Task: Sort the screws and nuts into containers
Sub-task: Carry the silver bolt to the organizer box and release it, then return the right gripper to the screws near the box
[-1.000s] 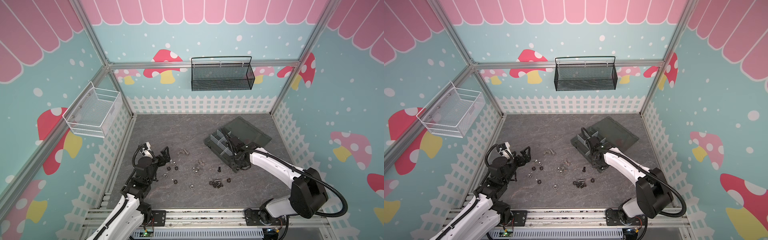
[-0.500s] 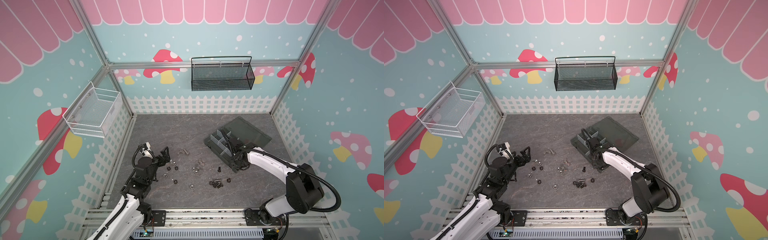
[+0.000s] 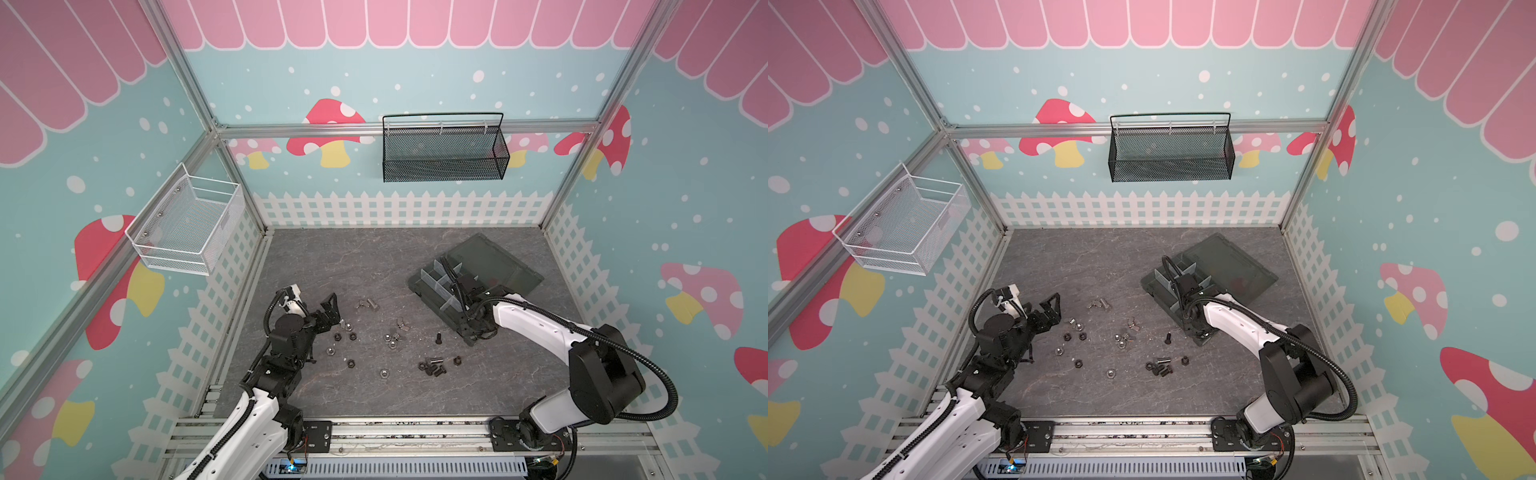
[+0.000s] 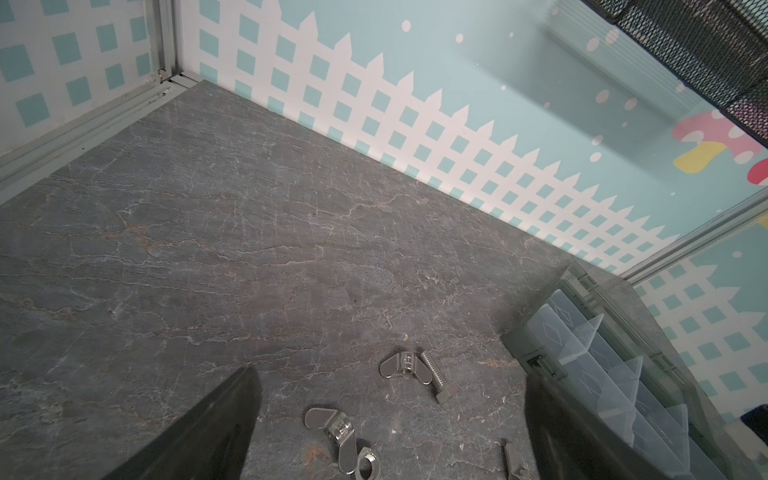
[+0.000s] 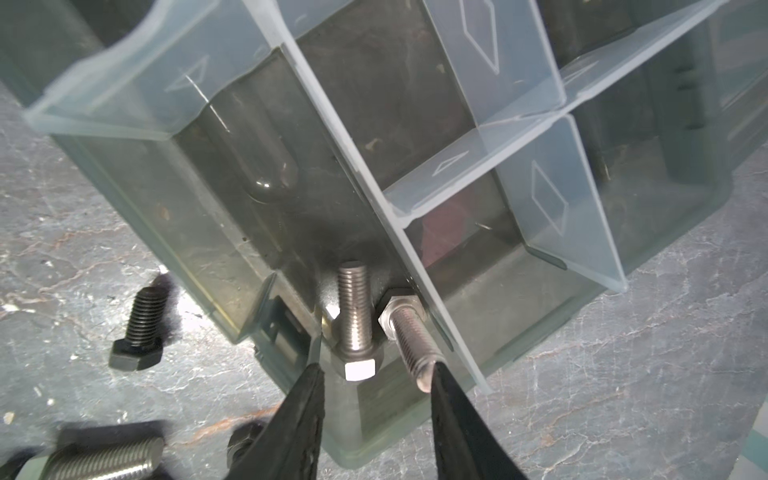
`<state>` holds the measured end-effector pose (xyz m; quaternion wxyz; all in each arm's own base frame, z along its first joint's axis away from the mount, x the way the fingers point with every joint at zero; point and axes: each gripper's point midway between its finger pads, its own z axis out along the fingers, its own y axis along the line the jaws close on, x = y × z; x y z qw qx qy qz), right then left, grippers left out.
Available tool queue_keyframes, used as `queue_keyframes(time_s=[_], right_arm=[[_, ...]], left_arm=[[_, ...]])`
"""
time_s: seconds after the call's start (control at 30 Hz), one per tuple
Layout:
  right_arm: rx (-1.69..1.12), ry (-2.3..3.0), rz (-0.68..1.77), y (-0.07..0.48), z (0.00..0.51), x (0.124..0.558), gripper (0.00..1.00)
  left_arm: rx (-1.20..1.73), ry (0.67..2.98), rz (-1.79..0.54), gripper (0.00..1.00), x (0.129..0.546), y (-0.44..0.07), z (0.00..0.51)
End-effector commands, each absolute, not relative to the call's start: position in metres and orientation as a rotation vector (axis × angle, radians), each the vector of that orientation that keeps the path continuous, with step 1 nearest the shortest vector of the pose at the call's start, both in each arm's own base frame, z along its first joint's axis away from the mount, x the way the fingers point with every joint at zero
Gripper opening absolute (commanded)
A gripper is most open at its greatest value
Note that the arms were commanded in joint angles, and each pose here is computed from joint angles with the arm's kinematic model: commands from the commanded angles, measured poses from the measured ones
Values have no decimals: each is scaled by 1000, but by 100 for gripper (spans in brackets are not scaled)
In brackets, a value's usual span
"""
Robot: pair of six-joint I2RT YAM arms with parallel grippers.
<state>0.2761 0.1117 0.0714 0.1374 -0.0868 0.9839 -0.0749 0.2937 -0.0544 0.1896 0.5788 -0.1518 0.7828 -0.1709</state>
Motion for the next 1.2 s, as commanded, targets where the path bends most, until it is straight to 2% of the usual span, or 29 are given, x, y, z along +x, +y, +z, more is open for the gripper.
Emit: queue_keyframes(time_s=[0.0, 0.47, 0.8, 1.17], right_arm=[[-262, 2837, -181, 117, 78, 281, 43], [-422, 2750, 102, 183, 113, 280, 41], [-678, 2794, 111, 227, 87, 242, 41], [-737, 2868, 139, 223, 66, 206, 44]], left_arm=[[-376, 1828, -401, 100, 293, -53, 192], [-382, 1818, -396, 100, 294, -52, 196], [-389, 1837, -397, 100, 296, -53, 192], [-422, 1836, -400, 100, 296, -51, 187]])
